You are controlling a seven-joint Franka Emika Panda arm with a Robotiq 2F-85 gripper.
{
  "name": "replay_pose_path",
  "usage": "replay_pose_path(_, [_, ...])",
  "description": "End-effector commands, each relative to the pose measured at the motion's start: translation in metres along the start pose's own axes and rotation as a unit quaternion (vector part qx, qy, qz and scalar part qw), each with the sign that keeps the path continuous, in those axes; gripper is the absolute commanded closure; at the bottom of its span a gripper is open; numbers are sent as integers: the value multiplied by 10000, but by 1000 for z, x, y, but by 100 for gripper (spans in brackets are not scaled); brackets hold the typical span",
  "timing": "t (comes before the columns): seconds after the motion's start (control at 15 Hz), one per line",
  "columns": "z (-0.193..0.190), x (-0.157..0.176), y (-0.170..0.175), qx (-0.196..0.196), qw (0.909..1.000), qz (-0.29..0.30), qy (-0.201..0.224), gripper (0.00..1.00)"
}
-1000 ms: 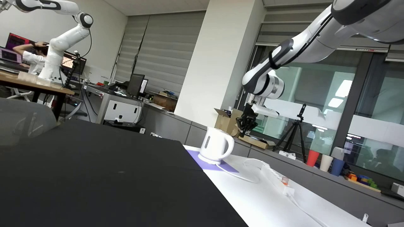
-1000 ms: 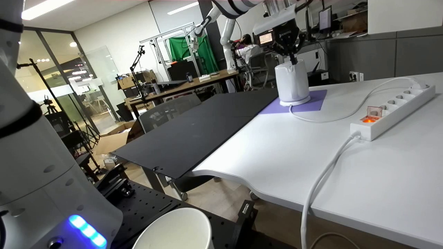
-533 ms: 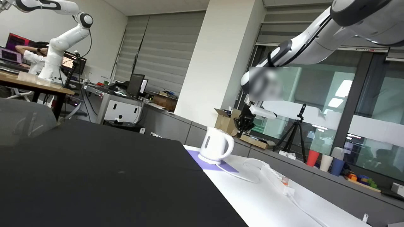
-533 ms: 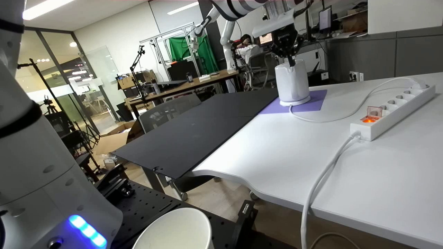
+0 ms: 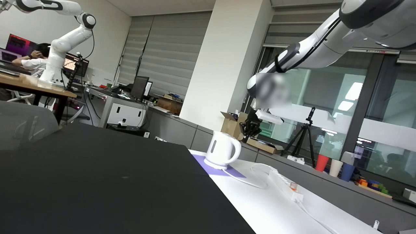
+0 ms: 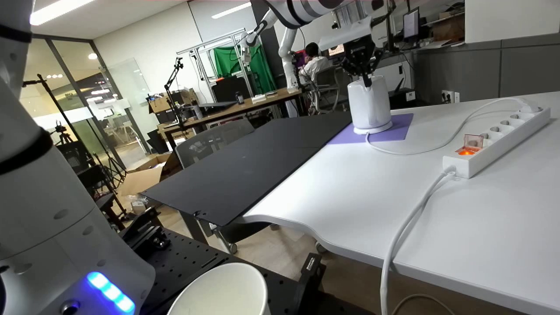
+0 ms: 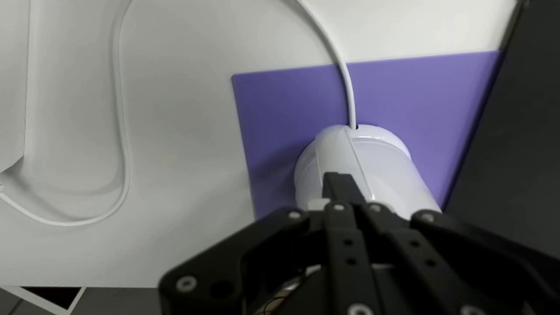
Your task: Turn on the switch of the electric kettle
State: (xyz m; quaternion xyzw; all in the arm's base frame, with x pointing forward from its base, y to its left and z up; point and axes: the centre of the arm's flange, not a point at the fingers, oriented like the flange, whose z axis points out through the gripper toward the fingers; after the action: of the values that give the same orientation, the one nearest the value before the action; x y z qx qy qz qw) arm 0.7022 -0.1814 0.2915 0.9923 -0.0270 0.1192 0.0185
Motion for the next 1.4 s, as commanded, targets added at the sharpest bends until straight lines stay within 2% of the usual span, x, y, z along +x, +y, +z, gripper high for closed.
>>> replay_pose_path(0.0, [2,8,5,95,9999,25,81,100])
replay_pose_path(1.33, [19,9,1,282,9991,-189,249,100])
